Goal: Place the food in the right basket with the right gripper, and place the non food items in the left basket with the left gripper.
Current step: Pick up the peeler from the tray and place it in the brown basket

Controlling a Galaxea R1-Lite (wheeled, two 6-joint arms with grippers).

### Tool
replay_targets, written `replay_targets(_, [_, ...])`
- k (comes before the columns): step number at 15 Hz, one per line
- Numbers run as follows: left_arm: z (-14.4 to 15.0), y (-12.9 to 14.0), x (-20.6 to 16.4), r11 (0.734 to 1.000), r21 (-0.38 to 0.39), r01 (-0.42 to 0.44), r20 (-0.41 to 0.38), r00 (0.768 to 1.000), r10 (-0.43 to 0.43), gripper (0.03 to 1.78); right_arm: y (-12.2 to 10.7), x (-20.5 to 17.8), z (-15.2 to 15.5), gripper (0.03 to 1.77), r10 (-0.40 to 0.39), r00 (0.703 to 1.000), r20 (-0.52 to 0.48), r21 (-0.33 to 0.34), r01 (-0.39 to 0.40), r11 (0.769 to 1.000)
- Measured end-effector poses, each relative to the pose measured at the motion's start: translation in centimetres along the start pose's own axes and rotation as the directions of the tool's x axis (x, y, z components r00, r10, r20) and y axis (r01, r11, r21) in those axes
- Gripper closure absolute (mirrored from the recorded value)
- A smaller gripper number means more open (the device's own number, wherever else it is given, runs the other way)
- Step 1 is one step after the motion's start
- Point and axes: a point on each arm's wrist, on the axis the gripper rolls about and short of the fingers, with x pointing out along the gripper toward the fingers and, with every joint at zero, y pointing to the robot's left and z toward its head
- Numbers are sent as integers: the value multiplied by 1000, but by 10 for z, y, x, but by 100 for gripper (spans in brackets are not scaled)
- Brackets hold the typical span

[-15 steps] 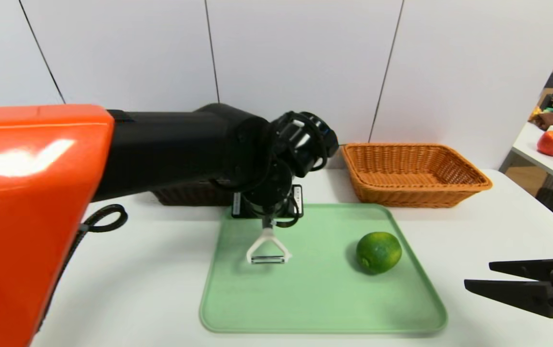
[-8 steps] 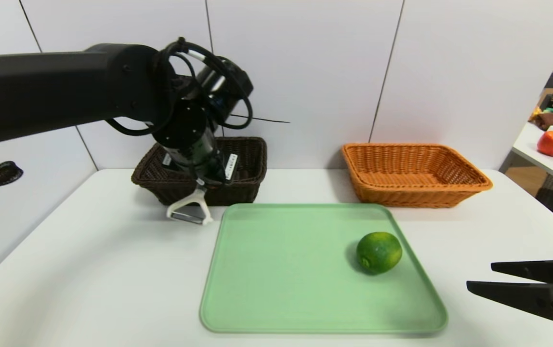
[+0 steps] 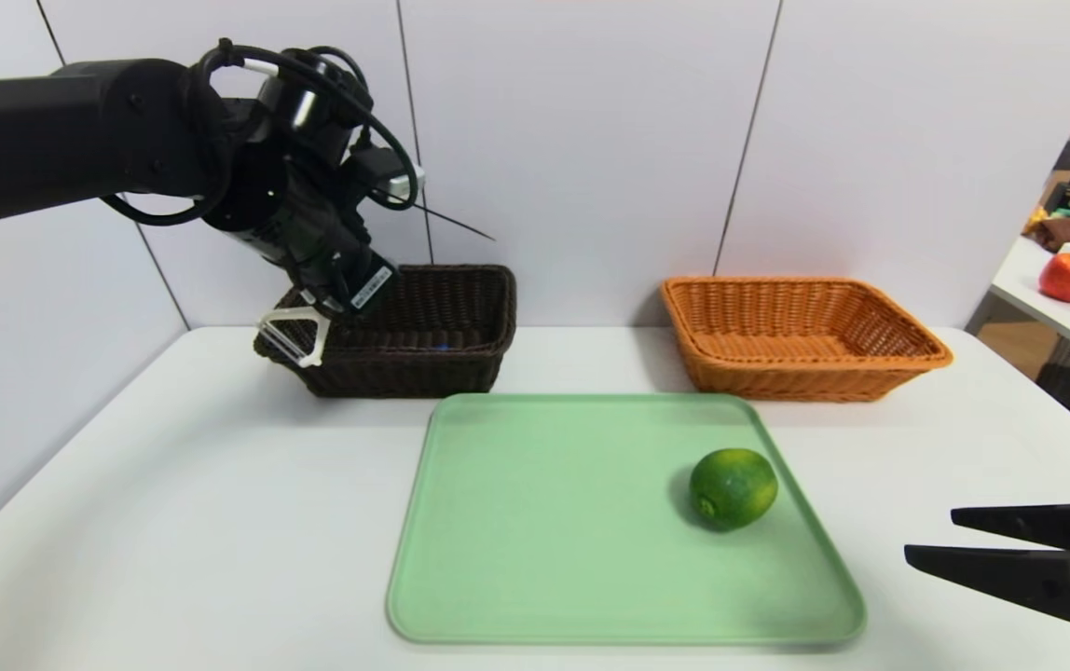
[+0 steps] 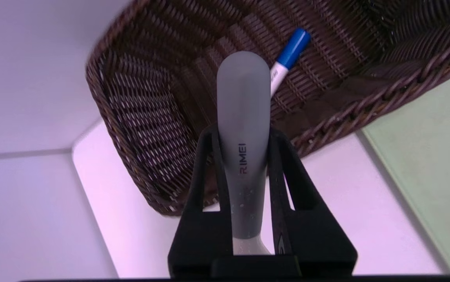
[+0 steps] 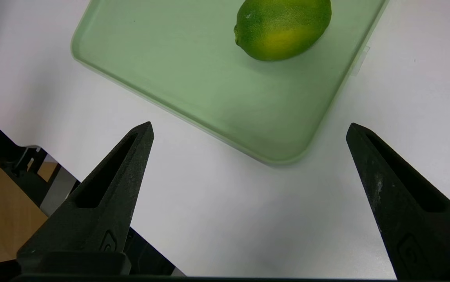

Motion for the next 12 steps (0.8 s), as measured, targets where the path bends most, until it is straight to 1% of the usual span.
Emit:
replay_targets(1, [1,3,5,998,59,12,35,999,-14,151,0,0,0,10,0,1000,0,0,0,1000])
replay_targets(3, [3,5,18,985,162,60,89,993,-75,151,0,0,-1,10,0,1000,-4,4,0,1000])
replay_targets(6, [-3,10,45,952,275,133,136,975,-176,151,1,-1,-2,10,-3,1000,0,7,3,1000])
replay_targets(8, [-8,15,65,929,341,144,156,966,-207,151,0,-2,-3,10,-10,1000,2,11,10,1000])
replay_targets(9, [-11,17,74,920,365,139,154,966,-208,151,-1,-2,-3,10,-15,1000,4,14,15,1000])
replay_targets(11, [-15,18,84,917,370,151,140,966,-215,151,-2,-2,-6,10,-21,1000,0,22,21,1000])
replay_targets(12, [-16,17,87,914,371,162,143,963,-229,151,-2,-2,-6,10,-24,1000,-3,25,24,999])
